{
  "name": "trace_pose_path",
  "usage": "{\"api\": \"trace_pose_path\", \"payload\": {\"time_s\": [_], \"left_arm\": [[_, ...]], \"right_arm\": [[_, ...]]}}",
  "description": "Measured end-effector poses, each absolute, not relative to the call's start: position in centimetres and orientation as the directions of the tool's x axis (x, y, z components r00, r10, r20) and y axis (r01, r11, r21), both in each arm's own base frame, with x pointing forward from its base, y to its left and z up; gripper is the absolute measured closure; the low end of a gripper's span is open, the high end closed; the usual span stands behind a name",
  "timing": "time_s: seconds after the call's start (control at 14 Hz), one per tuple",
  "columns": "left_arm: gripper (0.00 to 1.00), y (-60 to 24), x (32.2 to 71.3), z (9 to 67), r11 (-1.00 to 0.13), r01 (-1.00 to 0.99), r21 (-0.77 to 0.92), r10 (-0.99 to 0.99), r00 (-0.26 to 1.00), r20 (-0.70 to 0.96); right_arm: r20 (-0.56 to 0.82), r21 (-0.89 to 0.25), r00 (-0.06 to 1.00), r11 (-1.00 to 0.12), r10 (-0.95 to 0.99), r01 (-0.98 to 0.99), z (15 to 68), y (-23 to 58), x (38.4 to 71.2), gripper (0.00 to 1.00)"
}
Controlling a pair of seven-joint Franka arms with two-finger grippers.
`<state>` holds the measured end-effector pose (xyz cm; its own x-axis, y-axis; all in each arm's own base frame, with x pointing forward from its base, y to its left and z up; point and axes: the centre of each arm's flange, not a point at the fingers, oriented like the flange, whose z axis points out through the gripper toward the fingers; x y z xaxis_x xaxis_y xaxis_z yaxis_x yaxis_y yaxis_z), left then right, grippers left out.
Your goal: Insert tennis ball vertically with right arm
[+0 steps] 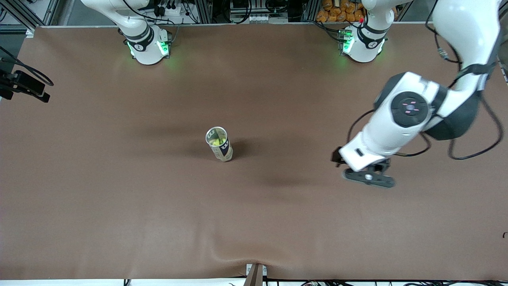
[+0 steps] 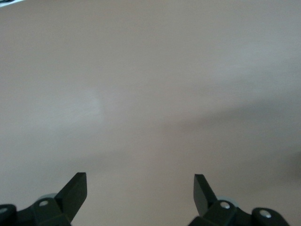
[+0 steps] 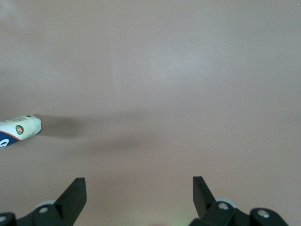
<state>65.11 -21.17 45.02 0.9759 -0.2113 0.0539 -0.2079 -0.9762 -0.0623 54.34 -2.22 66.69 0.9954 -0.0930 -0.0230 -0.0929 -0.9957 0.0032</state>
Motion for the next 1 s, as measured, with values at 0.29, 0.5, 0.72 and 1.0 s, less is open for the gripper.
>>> {"api": "trace_pose_path", "payload": {"time_s": [0.29,0.5,0.72,1.0], "left_arm": [[0.0,-13.1,66.0,47.6,-0.99,-0.083,-0.114,-0.088,0.995,0.039],[0.0,-9.5,65.4,51.5,-0.986,-0.011,-0.167,-0.015,1.0,0.021],[0.0,-8.7,64.7,54.1,-0.982,0.015,-0.19,0.011,1.0,0.018],[0.0,-7.4,64.1,56.8,-0.98,-0.008,-0.2,-0.016,0.999,0.037]], "right_arm": [[-0.023,0.003,0.995,-0.996,-0.092,-0.092,66.7,-2.2,54.3,0.0],[-0.027,0.003,0.995,-0.996,-0.093,-0.093,66.6,-2.2,54.3,0.0],[-0.028,0.003,0.995,-0.996,-0.093,-0.093,66.6,-2.2,54.3,0.0],[-0.028,0.003,0.995,-0.996,-0.093,-0.093,66.6,-2.2,54.3,0.0]]}}
